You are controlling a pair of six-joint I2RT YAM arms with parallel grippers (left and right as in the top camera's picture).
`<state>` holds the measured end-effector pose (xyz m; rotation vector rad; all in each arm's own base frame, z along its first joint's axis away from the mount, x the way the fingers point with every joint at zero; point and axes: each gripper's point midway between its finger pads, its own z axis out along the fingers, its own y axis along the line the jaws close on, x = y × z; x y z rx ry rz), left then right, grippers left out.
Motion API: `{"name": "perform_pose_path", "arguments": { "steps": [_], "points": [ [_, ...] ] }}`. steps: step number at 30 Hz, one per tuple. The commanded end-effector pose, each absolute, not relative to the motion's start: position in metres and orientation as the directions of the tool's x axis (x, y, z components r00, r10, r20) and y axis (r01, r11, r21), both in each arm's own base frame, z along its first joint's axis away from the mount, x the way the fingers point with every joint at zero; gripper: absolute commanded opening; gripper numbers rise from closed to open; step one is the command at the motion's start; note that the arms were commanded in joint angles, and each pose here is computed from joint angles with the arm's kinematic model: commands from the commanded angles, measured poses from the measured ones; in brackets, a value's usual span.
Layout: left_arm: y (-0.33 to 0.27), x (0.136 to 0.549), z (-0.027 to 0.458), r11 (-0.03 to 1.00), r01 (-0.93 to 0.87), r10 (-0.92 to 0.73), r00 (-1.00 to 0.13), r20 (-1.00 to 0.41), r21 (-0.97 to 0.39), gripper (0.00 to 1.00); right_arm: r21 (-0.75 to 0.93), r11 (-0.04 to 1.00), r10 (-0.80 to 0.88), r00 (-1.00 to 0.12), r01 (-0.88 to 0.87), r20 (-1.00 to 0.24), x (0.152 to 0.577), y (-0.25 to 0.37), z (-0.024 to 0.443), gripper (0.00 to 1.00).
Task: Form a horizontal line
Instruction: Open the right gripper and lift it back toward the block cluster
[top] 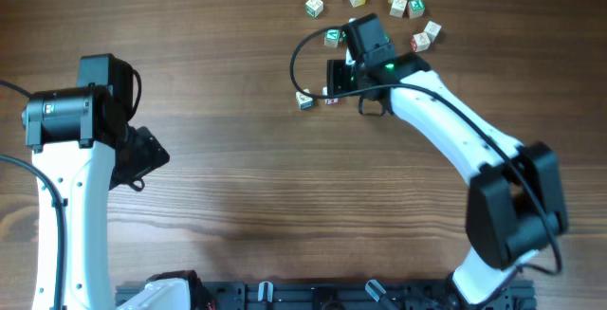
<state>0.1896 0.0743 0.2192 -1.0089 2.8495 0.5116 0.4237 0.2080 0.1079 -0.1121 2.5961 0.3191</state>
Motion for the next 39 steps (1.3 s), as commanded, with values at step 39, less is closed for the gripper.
{"name": "perform_pose_path", "arguments": {
  "steps": [39],
  "points": [
    [0.077,0.186,0.222,0.720,-0.632,-0.601,-0.775,-0.196,0.288,1.00,0.353,0.928,0.273,-0.432,-0.117,-0.860,0.507,0.123,0.289,0.77]
  ]
}}
